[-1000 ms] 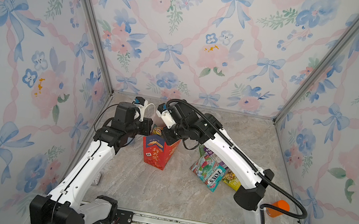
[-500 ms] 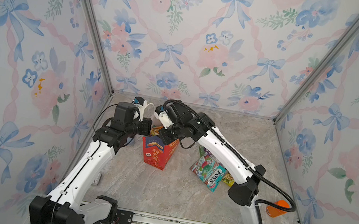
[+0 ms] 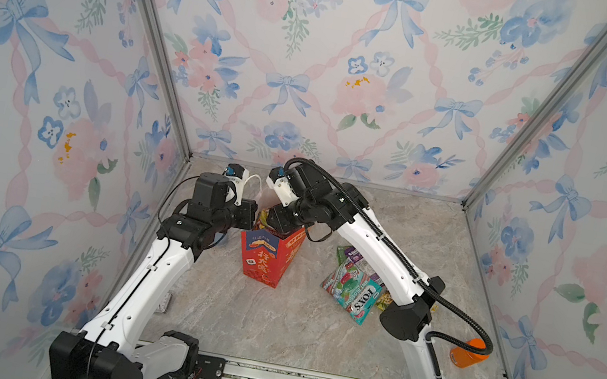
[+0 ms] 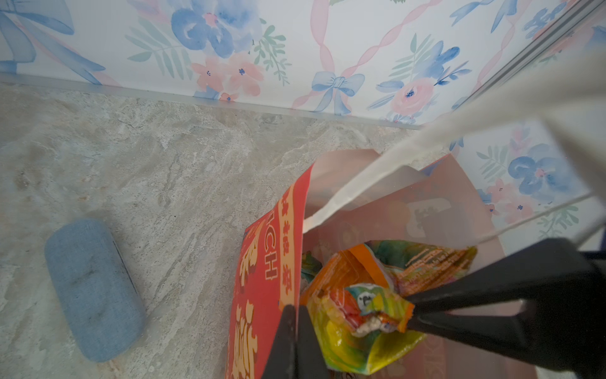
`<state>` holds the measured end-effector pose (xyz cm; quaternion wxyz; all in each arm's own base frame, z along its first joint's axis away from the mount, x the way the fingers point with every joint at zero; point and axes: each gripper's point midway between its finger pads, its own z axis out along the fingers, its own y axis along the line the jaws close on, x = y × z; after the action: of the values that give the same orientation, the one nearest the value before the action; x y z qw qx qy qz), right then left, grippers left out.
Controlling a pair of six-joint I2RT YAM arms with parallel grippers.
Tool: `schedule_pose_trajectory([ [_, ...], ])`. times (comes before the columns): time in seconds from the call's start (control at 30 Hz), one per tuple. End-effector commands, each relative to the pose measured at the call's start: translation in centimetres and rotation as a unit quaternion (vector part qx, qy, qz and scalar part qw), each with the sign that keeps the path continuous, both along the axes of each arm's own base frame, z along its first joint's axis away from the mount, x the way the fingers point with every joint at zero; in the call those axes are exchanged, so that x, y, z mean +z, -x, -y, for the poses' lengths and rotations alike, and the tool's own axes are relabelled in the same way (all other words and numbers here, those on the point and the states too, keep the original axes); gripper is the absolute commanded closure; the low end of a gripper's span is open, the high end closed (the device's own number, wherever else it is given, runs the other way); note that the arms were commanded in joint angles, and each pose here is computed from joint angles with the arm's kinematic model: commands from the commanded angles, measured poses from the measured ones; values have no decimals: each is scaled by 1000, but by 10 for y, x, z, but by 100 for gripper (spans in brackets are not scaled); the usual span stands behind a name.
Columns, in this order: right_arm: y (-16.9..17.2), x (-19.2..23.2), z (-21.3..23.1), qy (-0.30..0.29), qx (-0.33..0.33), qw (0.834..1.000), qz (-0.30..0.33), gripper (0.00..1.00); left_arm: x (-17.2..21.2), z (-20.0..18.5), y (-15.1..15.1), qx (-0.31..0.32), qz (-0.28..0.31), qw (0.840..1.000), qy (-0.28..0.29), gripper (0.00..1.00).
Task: Place the snacks into the paper bag
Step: 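Open the right gripper and raise it out of the bag, then lower the right gripper onto the teal Fox's Mint Blossom packet and grasp it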
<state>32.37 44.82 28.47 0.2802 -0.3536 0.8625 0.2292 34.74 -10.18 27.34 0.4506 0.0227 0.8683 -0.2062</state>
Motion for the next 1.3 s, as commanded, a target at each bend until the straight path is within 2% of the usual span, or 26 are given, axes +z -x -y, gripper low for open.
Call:
schedule_pose_trajectory([
  [0.0,3,55,21,-46,-14,999,26,46,25,0,0,-7,45,999,6,100],
  [0.13,10,93,34,-85,-21,994,58,38,24,1,0,-8,44,999,6,100],
  [0.3,15,120,56,-117,-41,989,79,33,24,1,0,-8,43,999,8,100],
  [0.57,20,101,127,-104,-147,980,79,27,26,0,0,-7,46,999,7,100],
  [0.77,31,22,205,-85,-272,959,4,25,26,0,0,-6,46,999,8,100],
  [0.93,44,-56,260,-67,-365,926,-73,25,25,2,-1,-10,43,999,9,100],
  [1.1,55,-114,291,-70,-423,894,-129,25,26,1,0,-9,45,999,9,100],
  [1.27,66,-154,298,-76,-449,874,-168,24,24,0,0,-7,43,999,8,100],
])
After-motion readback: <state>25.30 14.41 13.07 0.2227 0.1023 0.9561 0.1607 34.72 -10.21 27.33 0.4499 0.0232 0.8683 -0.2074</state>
